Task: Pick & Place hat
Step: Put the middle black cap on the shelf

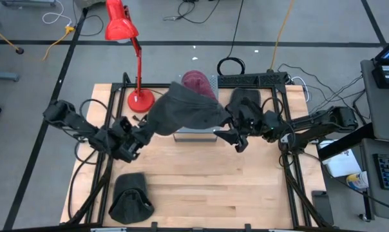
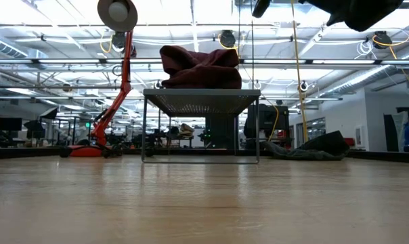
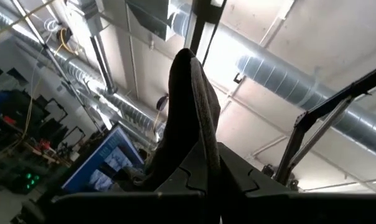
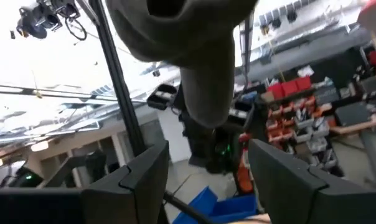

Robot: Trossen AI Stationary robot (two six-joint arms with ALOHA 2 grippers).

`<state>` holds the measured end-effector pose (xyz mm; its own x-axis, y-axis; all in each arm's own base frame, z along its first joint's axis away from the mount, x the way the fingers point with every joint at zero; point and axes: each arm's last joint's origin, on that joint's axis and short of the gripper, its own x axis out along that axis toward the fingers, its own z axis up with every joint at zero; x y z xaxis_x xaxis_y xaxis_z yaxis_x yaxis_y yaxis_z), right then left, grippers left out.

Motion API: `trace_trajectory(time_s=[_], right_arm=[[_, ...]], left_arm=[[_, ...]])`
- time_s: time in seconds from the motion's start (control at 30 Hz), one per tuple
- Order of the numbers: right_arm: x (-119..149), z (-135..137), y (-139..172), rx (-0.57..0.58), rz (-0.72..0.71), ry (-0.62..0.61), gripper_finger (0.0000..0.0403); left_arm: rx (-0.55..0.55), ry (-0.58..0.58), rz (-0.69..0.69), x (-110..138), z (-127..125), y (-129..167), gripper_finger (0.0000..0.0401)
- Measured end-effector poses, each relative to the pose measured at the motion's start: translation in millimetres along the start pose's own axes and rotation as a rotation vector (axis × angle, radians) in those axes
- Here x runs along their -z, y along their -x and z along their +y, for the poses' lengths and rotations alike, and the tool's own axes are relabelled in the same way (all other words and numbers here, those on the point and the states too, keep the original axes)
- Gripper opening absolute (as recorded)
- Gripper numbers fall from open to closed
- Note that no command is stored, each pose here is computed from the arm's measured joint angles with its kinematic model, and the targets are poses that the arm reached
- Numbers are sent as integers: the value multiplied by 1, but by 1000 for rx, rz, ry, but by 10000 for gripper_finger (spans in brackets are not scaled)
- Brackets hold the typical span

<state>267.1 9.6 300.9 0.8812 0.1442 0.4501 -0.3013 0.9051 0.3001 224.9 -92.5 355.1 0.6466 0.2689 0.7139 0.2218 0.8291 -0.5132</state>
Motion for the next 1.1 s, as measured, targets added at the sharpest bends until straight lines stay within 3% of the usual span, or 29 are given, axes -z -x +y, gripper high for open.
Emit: trace_trajectory(time_s=[0.33, 0.87, 1.1], right_arm=[[-5, 2, 0, -16, -58, 198, 210], [-6, 10, 0, -33, -94, 182, 209], [-6, 15, -1, -55, -111, 176, 156]], left_arm=[[-29, 122, 14, 16, 15, -5, 8], [-27, 180, 40, 49, 23, -22, 8], [-67, 211, 58, 59, 28, -20, 8]])
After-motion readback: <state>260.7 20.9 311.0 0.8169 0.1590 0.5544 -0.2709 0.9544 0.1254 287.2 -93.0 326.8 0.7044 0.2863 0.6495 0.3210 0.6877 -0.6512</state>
